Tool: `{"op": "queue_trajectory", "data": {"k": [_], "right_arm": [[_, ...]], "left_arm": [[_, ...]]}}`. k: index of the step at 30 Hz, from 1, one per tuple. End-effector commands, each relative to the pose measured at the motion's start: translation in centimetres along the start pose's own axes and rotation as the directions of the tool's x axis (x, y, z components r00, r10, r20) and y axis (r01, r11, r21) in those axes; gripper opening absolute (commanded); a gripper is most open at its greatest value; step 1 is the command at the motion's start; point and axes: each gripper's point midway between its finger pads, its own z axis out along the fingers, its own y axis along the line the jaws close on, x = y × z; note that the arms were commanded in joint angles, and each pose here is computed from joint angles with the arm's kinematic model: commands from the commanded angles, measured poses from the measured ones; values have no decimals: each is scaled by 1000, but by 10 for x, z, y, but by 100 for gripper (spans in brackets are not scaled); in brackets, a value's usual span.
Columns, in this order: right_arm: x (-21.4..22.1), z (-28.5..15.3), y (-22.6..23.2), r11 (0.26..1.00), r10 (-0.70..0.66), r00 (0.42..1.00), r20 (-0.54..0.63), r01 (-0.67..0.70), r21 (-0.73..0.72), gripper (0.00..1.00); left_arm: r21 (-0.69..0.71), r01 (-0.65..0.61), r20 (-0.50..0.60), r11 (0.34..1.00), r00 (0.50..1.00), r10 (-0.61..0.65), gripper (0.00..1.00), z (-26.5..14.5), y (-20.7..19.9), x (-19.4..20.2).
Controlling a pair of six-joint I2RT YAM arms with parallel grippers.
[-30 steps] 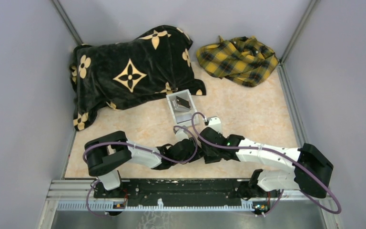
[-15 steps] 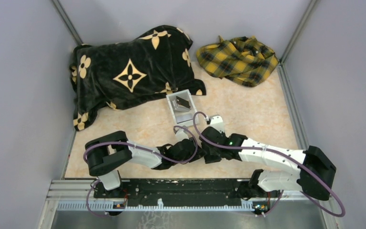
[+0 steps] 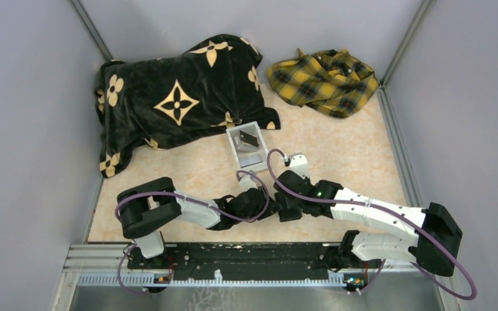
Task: Put the credit cards into the card holder
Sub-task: Close the card holder at the center of the board.
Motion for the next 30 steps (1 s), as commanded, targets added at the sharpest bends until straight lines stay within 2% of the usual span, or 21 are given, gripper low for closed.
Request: {"op": "queue_trajectory", "data": {"k": [1, 8, 30], "right_arm": [[-1, 3, -5, 999, 25, 1000, 17, -25, 30, 36], [7, 10, -11, 998, 35, 999, -3, -35, 60, 35], [15, 25, -13, 996, 79, 996, -40, -78, 32, 16]], "left_arm": [[-283, -133, -103, 950, 989, 107, 35, -8, 98, 22], [-282, -129, -107, 951, 989, 102, 35, -9, 100, 24], [-283, -129, -112, 950, 989, 101, 35, -9, 102, 24]]}}
